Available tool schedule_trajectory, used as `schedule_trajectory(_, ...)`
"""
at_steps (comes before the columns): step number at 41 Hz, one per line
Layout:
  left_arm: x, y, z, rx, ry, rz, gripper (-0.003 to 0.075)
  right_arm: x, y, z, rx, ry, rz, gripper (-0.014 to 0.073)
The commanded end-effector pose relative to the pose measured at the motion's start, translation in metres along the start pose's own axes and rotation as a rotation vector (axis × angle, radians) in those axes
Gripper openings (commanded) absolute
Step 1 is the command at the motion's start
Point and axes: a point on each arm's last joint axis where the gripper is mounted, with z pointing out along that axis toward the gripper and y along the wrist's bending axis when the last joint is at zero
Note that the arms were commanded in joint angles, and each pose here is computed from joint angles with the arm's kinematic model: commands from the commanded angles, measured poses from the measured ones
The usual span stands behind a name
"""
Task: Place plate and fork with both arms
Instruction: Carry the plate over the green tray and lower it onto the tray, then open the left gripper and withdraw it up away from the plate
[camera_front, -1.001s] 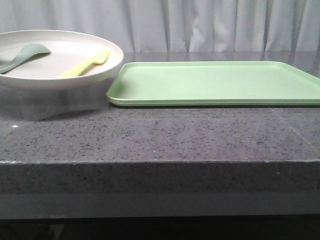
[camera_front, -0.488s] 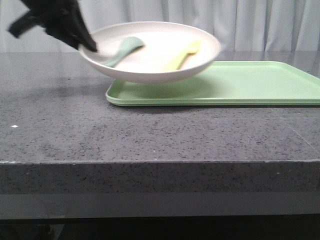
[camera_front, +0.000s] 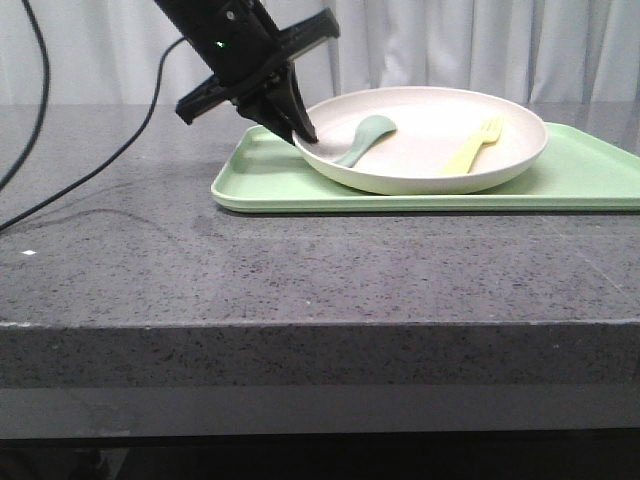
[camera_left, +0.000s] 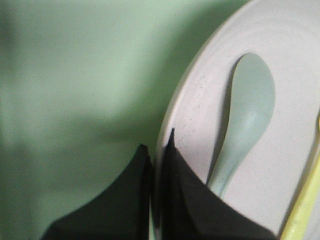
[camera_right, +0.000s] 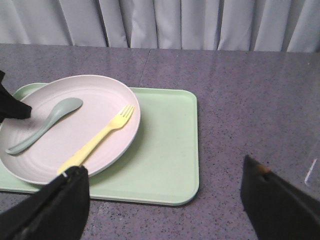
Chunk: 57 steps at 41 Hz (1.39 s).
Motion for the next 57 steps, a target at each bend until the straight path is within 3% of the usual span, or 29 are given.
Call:
schedule_trajectory(1,-0.01,-0.031,-0.027,0.092,-0.087,-0.012,-0.0018,-0.018,0.001,-0.003,-0.001,-0.104,-0.013,0.0634)
schedule_trajectory(20,-0.009,-0.034,-0.023,0.096,-0.086,-0.01,-0.0004,-0.018,0.001,-0.003,-0.001,-0.104,-0.013,0.0634)
schedule_trajectory(26,-0.009,-0.034,-0.023,0.096,-0.086,-0.01,0.0135,-0.018,0.001,-0.003,-0.001,-0.104,-0.013,0.0634)
schedule_trajectory(31,-0.01,-0.036,-0.026,0.101,-0.09,-0.005,0.0322,-0.018,0.001,-0.003,-0.001,-0.104,-0.013,0.0634)
schedule_trajectory(35,-0.014,-0.043,-0.036,0.113,-0.093,0.026,0.0384,-0.018,0.001,-0.003,-0.001,-0.104,-0.013,0.0634)
schedule_trajectory(41,-0.023,-0.057,-0.063,0.134,-0.125,0.123,0.0344,-0.018,0.001,-0.003,-0.001,-0.104,-0.013,0.0634)
schedule_trajectory(47,-0.028,-0.069,-0.088,0.126,-0.148,0.189,0.0204,-0.018,0.001,-0.003,-0.001,-0.104,-0.013,0.0634)
schedule_trajectory(53,-0.028,-0.073,-0.101,0.094,-0.135,0.233,-0.0004,-0.018,0.001,-0.003,-0.001,-0.104,-0.013,0.0634)
schedule_trajectory(57,-0.026,-0.074,-0.105,0.089,-0.119,0.262,-0.0018,-0.018,0.001,-0.003,-0.001,-0.104,-0.013,0.0634)
